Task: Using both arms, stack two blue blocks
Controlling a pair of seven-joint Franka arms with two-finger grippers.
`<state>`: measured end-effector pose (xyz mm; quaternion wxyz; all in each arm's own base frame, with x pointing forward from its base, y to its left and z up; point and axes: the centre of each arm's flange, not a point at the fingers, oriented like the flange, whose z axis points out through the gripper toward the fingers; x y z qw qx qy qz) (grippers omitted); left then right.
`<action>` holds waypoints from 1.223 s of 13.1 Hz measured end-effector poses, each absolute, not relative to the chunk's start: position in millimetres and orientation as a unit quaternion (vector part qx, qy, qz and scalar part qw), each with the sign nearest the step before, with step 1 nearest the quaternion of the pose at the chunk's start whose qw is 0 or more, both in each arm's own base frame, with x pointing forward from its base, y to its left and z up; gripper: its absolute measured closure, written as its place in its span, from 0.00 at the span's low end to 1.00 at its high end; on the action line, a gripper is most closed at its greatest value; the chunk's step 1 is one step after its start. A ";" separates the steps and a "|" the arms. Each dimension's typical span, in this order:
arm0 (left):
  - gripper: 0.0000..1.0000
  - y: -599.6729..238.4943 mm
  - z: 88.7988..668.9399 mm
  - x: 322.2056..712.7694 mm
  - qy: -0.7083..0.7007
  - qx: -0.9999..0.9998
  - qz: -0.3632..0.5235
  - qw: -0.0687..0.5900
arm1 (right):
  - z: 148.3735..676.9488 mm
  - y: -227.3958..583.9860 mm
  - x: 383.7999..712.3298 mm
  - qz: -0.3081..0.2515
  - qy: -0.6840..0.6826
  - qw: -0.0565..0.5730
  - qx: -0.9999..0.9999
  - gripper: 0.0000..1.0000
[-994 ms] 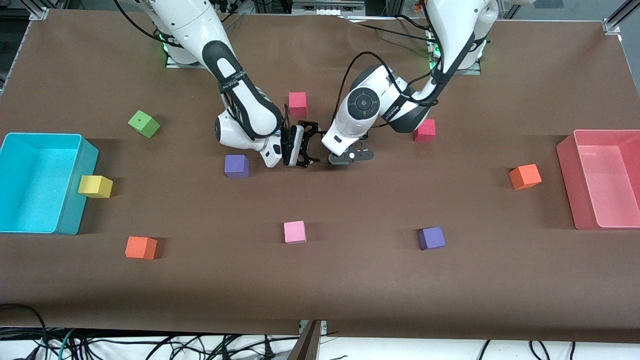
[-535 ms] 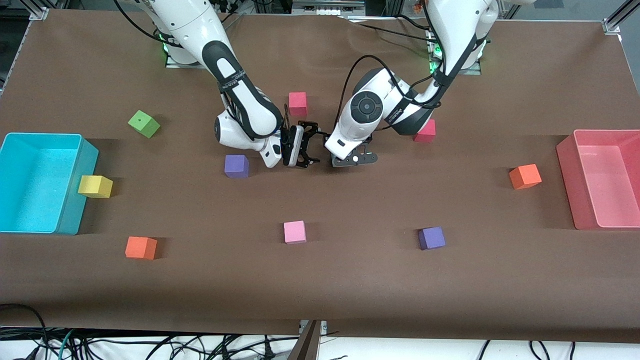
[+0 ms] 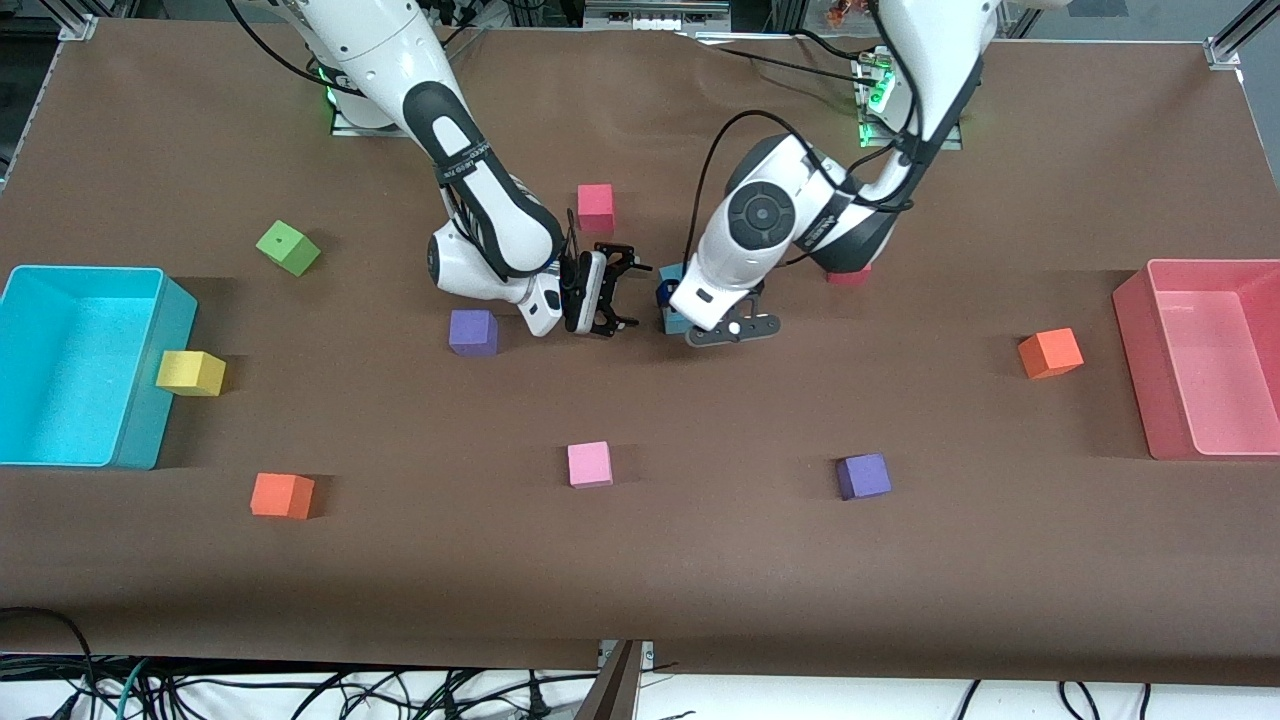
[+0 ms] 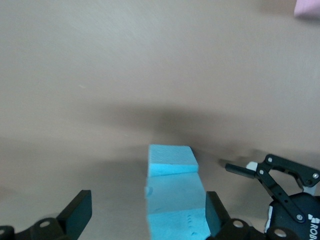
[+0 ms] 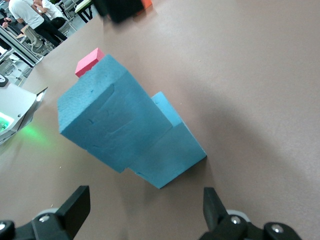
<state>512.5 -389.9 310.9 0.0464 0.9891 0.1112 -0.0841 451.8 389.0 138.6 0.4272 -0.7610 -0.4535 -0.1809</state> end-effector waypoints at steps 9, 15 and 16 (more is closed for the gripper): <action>0.00 -162.5 513.3 532.7 0.035 0.996 -0.079 0.016 | 219.8 311.8 486.2 -0.165 -0.519 0.413 -0.730 0.00; 0.00 -27.5 539.0 538.3 0.001 0.998 -0.057 -0.013 | 347.4 243.3 553.4 0.050 -0.548 0.370 -0.748 0.00; 0.00 -28.7 539.7 538.0 0.000 0.998 -0.056 -0.014 | 363.8 234.1 558.5 0.079 -0.538 0.355 -0.760 0.00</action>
